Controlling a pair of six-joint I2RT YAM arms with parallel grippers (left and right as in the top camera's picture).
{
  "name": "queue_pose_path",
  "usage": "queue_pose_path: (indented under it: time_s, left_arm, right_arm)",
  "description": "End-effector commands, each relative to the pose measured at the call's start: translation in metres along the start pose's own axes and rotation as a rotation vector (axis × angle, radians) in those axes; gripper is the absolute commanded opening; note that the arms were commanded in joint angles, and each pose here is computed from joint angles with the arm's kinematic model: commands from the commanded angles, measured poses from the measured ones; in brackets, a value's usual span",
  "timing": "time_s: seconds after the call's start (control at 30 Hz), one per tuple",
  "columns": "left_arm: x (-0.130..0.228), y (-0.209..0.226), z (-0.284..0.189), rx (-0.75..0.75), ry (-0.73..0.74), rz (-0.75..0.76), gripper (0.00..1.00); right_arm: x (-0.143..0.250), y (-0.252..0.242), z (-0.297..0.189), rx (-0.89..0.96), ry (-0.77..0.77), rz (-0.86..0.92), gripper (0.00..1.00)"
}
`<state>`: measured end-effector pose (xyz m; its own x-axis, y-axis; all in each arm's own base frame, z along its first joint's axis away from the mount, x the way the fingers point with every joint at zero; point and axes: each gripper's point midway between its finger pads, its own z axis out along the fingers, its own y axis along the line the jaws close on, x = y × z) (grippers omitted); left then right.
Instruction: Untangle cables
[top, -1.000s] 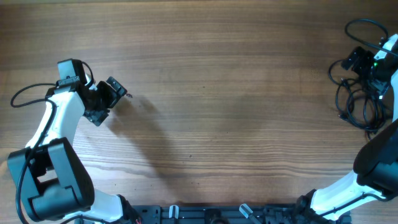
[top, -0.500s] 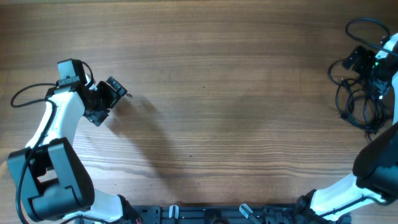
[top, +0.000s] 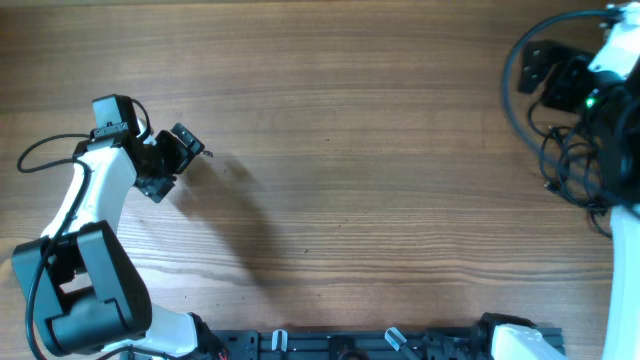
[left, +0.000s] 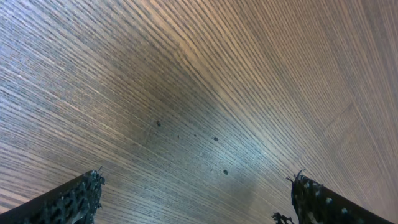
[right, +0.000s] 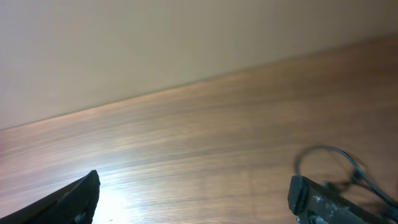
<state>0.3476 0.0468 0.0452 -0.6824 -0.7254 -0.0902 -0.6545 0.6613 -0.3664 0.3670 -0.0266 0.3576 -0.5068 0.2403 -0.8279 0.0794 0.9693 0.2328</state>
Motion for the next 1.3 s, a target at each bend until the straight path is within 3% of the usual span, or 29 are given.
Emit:
queue_pose_path:
  time_s: [0.0, 0.2, 0.3, 0.43, 0.57, 0.8, 1.27]
  left_arm:
    - [-0.005, -0.002, -0.006, 0.003, -0.024, -0.002, 1.00]
    - [-0.005, -0.002, -0.006, 0.003, -0.025, -0.002, 1.00]
    - [-0.005, -0.002, -0.006, 0.003, -0.024, -0.002, 1.00]
    - [-0.005, -0.002, -0.006, 0.003, -0.025, -0.002, 1.00]
    - [-0.005, -0.002, -0.006, 0.003, -0.025, -0.002, 1.00]
    - [-0.005, -0.002, -0.006, 0.003, -0.025, -0.002, 1.00]
    - [-0.005, -0.002, -0.006, 0.003, -0.025, -0.003, 1.00]
  right_arm:
    - [-0.004, 0.028, -0.025, -0.066, -0.046, -0.041, 1.00]
    - [0.007, 0.027, -0.018, -0.063, -0.003, -0.039, 1.00]
    - [0.018, 0.001, -0.008, 0.073, 0.021, -0.034, 1.00]
    - [0.042, -0.006, -0.004, 0.095, 0.092, -0.035, 1.00]
    - [0.062, 0.001, 0.010, 0.060, 0.097, -0.168, 1.00]
    - [0.093, 0.047, 0.037, -0.184, -0.268, -0.260, 1.00]
    - [0.169, 0.030, -0.030, -0.259, -0.699, -0.283, 1.00]
